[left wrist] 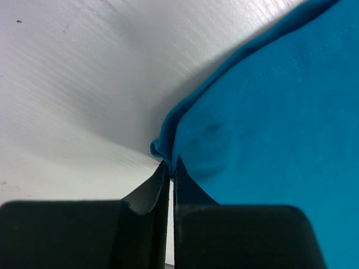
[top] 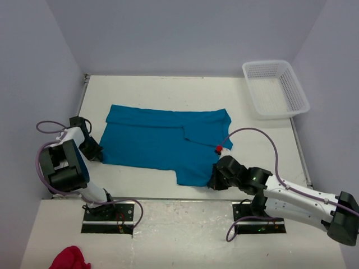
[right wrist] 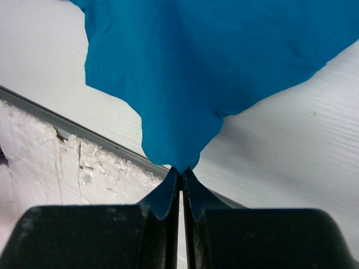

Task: Fold and stack the t-shirts
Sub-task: Grap the side of the flattened tshirt closest away from the robot with both arms, then fold the other side of the tshirt into a rectangle

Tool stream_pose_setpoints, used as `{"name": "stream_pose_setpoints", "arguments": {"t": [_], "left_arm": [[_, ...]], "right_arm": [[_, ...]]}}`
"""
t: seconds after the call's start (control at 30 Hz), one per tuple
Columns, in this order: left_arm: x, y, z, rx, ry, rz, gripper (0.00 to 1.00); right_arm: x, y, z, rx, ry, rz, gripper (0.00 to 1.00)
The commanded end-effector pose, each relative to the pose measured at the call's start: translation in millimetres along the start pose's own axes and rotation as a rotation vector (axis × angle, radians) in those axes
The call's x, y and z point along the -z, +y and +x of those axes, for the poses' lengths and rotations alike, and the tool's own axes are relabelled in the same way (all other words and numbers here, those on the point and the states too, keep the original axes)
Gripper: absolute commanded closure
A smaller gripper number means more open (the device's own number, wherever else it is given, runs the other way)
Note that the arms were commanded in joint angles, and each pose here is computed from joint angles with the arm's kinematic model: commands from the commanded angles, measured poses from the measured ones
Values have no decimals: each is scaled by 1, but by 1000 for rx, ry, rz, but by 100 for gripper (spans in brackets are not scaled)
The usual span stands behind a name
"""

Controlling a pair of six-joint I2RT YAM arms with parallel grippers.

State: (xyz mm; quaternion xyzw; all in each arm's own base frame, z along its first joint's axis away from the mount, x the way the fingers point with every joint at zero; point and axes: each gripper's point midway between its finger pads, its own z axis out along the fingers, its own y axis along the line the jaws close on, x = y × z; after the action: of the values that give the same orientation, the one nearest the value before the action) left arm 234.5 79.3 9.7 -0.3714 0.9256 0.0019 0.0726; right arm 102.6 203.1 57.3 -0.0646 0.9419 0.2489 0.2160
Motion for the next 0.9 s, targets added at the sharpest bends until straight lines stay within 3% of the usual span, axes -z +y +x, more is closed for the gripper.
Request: {"name": "stream_pose_setpoints", "arguments": {"t": [0.0,0.37,0.63,0.87], "left_arm": [[2,-13,0,71,-37,69,100],[29,-30,-2,101,-119,170,100],[65,-31,-34,143,-291,183,100],[82,-42,-55,154,-325,212,100]], "right_arm": [[22,3,-26,-52,-90,62,100],[64,-7,-51,-63,-158,180,100],[63,13,-75,5,-150,213,100],[55,10,-99,19,-119,248,100]]}}
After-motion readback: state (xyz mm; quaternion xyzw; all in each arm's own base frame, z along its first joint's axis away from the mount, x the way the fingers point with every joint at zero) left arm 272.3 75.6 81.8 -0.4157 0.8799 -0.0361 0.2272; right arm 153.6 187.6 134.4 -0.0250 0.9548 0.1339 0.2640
